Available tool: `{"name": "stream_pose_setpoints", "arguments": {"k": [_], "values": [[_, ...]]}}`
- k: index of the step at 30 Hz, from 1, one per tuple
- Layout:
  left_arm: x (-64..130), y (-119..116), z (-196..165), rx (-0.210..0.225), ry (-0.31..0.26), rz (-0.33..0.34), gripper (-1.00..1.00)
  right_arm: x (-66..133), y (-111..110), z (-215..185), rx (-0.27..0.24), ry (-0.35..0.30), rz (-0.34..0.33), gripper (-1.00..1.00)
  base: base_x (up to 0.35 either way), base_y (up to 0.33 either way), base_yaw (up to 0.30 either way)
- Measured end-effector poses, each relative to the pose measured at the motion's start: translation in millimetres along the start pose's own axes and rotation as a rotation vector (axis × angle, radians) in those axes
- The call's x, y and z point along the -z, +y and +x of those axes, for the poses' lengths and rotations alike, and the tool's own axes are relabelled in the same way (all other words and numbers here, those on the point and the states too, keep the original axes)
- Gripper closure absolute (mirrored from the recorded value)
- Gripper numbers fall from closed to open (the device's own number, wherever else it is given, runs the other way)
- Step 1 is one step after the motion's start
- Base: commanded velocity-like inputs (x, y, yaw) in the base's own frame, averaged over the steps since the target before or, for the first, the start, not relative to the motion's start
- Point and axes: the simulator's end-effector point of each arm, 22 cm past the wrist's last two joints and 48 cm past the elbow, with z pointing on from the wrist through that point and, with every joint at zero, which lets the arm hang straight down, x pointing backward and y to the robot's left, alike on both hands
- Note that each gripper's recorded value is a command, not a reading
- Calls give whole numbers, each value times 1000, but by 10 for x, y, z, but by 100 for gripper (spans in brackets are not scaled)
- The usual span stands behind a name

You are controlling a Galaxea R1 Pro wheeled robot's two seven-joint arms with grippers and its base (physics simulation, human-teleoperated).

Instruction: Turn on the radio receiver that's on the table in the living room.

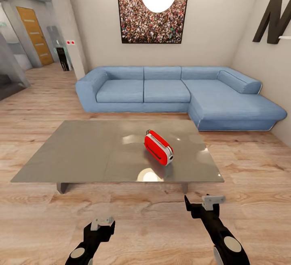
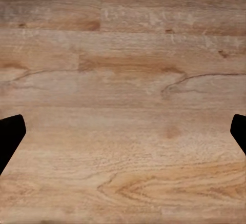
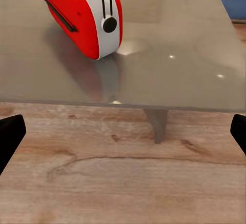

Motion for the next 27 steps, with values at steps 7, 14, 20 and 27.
{"name": "stream_pose_setpoints", "arguments": {"k": [7,14,20,27], "values": [[1,0,-1,0,0,0,-100,1,0,-3,0,-1,0,-100,6,0,23],[1,0,3,0,1,0,-100,0,0,-6,0,-1,0,-100,174,-58,1],[1,-20,3,3,1,2,-100,1,0,-4,0,-1,0,-100,241,-173,0],[2,-49,4,5,1,6,-100,1,0,-4,0,-1,0,-100,250,-191,0]]}}
